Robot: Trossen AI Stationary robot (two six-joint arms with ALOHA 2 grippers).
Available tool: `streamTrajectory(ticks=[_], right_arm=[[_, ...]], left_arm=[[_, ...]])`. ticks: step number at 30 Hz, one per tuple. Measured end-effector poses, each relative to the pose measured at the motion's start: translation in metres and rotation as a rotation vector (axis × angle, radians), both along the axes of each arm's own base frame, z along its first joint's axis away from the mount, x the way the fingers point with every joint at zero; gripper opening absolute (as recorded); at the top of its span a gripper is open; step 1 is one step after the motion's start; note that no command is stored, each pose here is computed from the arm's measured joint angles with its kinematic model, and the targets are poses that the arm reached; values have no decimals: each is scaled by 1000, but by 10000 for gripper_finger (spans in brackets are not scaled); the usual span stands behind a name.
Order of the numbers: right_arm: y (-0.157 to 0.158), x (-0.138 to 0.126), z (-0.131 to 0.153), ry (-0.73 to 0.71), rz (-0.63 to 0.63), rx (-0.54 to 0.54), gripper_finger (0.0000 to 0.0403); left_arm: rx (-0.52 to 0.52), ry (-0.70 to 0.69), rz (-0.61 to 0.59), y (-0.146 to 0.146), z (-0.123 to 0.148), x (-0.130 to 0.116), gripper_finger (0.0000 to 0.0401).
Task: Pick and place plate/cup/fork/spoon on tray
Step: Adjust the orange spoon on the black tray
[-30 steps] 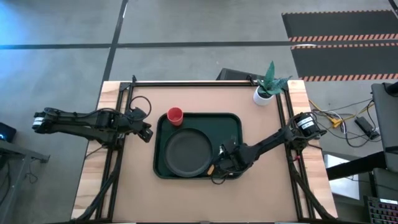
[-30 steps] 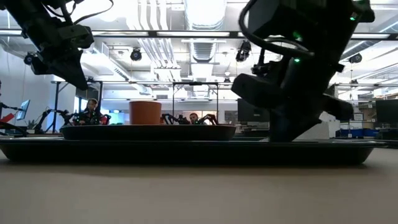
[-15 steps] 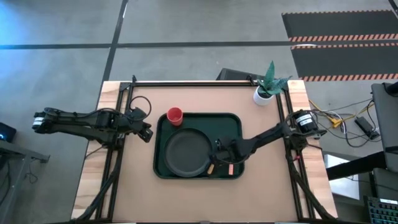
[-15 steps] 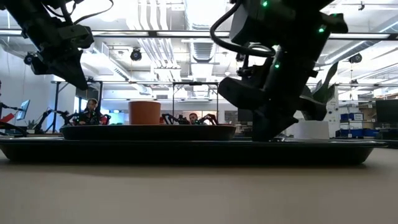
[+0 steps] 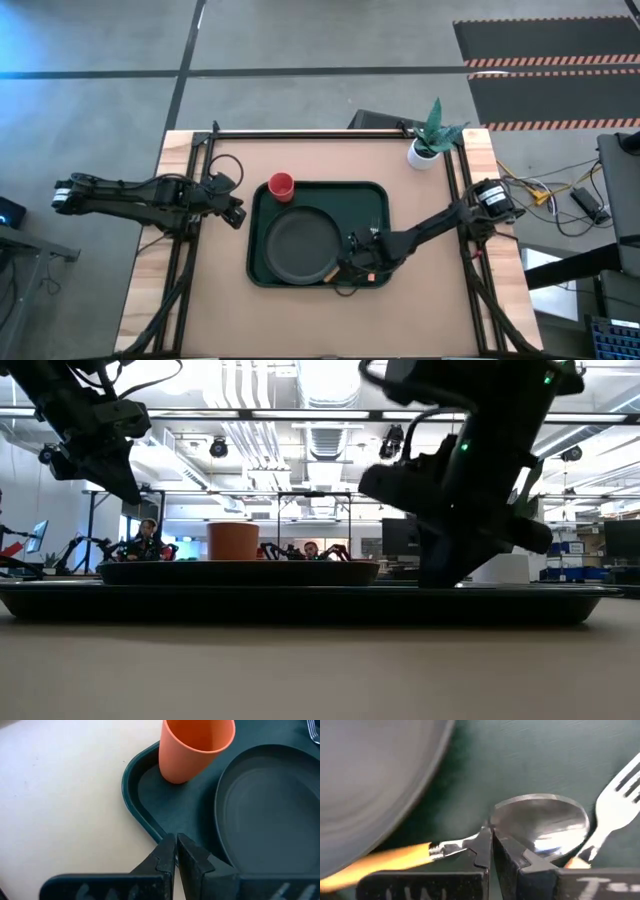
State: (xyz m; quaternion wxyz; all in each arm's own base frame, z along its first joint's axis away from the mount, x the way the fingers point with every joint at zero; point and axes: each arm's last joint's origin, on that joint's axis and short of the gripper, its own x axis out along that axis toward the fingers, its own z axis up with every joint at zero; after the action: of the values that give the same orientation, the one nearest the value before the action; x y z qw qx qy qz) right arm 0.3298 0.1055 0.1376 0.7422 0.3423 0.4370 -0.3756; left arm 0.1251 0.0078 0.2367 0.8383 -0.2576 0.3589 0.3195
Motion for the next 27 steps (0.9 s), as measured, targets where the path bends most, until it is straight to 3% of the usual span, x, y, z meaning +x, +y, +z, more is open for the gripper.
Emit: streamTrajectory(ticks=[13,18,27], right_arm=[[17,7,18,-45,39,19,8],[26,-4,15,32,35,79,8],[25,-16,7,104,-17,54,8]], left_arm=[[0,0,0,0,0,0,0],[0,0,0,0,0,0,0],[0,0,0,0,0,0,0]])
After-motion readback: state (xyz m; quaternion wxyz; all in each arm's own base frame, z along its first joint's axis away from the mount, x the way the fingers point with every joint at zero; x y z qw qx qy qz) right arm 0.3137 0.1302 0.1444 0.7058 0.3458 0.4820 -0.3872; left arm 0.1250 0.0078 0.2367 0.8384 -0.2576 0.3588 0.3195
